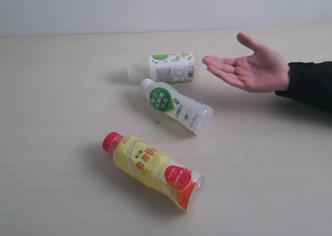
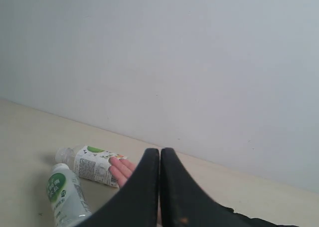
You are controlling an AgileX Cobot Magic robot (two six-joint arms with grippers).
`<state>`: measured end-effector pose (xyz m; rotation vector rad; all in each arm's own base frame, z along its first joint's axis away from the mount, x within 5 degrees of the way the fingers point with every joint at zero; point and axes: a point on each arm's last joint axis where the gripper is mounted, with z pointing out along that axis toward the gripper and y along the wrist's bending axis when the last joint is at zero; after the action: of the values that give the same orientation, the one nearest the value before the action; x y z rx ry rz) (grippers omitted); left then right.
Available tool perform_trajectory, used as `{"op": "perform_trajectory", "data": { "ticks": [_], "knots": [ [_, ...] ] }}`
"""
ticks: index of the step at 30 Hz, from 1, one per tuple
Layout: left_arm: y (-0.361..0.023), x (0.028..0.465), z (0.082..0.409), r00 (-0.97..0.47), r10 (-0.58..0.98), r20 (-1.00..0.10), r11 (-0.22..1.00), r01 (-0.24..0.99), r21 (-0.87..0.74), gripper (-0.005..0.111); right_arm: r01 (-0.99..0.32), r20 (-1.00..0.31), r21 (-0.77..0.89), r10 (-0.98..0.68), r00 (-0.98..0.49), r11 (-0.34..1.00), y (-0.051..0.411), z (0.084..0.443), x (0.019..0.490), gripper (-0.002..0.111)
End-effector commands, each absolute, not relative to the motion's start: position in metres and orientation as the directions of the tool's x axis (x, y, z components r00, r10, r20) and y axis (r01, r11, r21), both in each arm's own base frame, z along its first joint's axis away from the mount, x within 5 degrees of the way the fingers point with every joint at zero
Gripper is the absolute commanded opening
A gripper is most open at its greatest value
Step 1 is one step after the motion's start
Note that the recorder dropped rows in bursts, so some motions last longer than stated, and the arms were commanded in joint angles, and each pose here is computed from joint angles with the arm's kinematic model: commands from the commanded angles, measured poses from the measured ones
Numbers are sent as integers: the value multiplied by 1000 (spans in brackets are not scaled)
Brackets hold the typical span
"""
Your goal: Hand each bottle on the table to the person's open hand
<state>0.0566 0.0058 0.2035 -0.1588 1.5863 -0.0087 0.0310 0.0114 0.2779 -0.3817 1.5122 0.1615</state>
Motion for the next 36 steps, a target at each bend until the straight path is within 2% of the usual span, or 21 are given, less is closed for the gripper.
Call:
{"op": "perform_trajectory", "data": {
  "ticks": [1,36],
  "knots": [
    [6,56,204,-2,-104,-995,990,-91,-103,0,-336,-988,-153,-139,66,929,11,277,31,1],
    [6,56,204,-2,-104,-995,990,-91,-103,0,-337,-988,-154,-141,63,929,11,276,31,1]
  ]
}}
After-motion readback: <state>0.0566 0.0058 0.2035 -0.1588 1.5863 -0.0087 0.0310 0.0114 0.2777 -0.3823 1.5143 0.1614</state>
